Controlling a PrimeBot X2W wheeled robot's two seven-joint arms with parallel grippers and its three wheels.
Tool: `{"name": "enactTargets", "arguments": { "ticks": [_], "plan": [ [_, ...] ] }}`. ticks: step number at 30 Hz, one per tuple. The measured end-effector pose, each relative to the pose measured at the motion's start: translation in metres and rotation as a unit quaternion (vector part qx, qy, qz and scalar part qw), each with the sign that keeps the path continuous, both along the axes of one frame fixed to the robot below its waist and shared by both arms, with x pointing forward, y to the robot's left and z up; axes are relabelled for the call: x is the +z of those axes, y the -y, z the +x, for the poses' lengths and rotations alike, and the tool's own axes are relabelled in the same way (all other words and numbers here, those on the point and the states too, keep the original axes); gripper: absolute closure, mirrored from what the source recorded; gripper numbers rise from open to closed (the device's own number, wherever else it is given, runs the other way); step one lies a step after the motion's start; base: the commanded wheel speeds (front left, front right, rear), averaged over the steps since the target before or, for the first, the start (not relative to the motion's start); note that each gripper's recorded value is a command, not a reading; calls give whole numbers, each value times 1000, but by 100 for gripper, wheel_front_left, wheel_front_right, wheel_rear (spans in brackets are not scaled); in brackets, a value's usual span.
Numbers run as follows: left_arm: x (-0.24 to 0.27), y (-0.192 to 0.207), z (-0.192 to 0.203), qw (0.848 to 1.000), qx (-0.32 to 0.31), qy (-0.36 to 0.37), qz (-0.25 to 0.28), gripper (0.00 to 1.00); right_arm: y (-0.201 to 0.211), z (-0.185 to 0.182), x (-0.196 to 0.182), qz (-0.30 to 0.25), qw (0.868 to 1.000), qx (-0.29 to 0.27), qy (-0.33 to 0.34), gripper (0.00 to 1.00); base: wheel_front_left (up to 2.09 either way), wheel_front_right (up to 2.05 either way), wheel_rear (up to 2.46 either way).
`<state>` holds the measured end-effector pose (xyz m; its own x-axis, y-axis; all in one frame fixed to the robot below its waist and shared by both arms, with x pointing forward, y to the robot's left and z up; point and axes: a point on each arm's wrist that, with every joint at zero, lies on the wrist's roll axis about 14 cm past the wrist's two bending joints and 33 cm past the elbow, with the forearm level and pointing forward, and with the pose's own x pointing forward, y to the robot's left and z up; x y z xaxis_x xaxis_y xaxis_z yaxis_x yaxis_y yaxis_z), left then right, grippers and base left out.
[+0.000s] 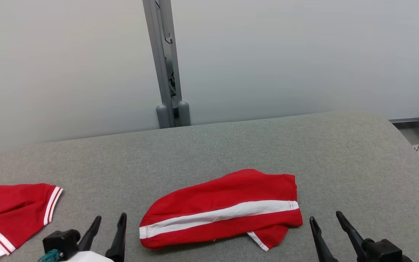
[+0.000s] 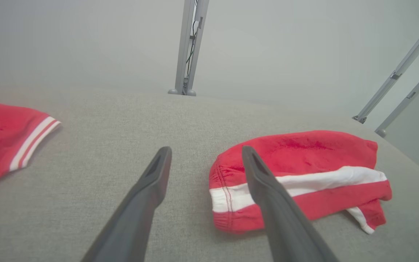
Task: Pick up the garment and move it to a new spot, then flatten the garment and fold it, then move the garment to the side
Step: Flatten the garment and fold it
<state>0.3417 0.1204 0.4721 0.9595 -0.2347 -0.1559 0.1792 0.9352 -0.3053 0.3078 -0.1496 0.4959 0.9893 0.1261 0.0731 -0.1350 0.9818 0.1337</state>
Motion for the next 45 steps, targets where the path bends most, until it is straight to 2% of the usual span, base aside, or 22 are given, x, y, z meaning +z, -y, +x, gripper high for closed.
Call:
{"name": "enactTargets", "arguments": {
  "ticks": [4, 6, 9, 18, 21, 26, 45],
  "plan": [
    [34, -33, 7, 994, 85, 61, 3, 0, -7, -1, 2, -2, 1000, 12, 4, 0, 0, 0, 0],
    [58, -44, 6, 987, 109, 111, 27, 0, -15, -2, 3, -6, 1000, 24, 7, 0, 0, 0, 0],
    [68, -51, -7, 980, 143, 137, 25, 0, -21, -6, 2, -11, 999, 34, 7, 0, 0, 0, 0],
    [81, -29, -34, 968, 117, 201, 97, 0, -16, -15, 9, -25, 999, 27, 22, 0, 0, 0, 0],
    [79, -24, -37, 966, 110, 204, 110, 0, -14, -16, 8, -26, 999, 24, 22, 0, 0, 0, 0],
    [42, -29, -40, 972, 116, 151, 135, 0, -10, -18, 1, -27, 999, 18, 10, 0, 0, 0, 0],
    [4, -29, -40, 984, 103, 92, 116, 0, -4, -20, -4, -20, 1000, 9, 3, 0, 0, 0, 0]
  ]
}}
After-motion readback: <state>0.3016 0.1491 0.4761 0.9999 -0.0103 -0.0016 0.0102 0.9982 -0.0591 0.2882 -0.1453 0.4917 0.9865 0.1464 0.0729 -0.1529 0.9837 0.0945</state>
